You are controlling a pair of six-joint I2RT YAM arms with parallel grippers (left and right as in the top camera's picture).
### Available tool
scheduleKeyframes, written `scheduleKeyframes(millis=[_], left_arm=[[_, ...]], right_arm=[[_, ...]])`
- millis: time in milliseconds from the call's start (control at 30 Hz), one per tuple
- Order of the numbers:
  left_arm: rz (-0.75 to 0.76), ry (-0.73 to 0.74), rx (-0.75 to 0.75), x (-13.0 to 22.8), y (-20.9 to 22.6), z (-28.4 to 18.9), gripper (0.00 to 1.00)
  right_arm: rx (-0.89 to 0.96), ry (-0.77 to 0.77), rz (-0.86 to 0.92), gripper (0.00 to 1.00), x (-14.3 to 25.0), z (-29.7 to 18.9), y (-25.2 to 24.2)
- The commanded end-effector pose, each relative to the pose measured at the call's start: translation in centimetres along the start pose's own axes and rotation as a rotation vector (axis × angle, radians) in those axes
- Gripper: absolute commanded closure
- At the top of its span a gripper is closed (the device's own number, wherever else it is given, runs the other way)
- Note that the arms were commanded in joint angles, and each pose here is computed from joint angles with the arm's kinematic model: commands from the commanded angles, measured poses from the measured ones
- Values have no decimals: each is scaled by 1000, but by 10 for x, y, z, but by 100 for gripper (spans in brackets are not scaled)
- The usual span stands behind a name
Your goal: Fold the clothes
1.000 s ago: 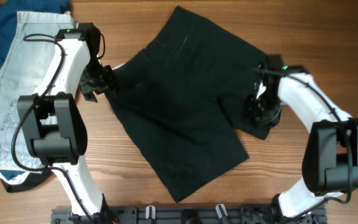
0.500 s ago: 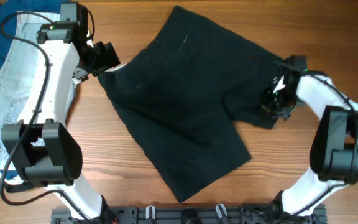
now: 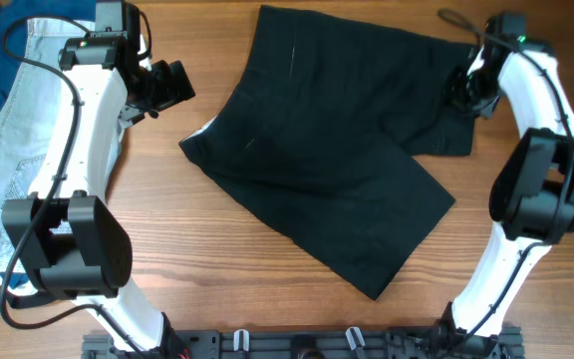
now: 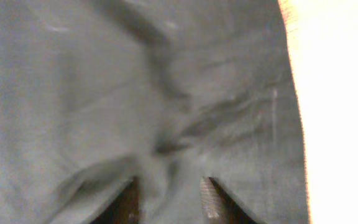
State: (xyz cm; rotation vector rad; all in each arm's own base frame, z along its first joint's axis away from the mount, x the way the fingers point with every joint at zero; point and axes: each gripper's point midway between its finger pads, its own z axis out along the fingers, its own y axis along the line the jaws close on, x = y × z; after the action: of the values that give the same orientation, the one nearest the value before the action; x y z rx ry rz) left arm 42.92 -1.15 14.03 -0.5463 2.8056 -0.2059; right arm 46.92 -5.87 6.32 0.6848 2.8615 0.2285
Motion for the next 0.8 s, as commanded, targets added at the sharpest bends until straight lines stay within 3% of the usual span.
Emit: scheduleKeyframes(millis=[0,100,233,333,467,667,767], left_arm=[[51,18,5,3,5,-8,5],[134,86,2,20,9,-12,6],[261,164,-4,39,15,-11,4],[367,159,73,42,6,6,2],[468,166,128,54,2,42,0],[460,196,131,65,8,84,1],[455,237,170,73,3,104,7]], right_arm=[[-146,-146,-87,46,1,-118,38],[-147,-110,-128,35,56,-175,49],[-129,-6,-171,34,121,-204,55],[-130,21,-171,34,158,-211,57],[-115,81,-149,32,222,-188,42],[16,159,-125,29,269,-145,23],[48,207,-120,29,292,-123,25]])
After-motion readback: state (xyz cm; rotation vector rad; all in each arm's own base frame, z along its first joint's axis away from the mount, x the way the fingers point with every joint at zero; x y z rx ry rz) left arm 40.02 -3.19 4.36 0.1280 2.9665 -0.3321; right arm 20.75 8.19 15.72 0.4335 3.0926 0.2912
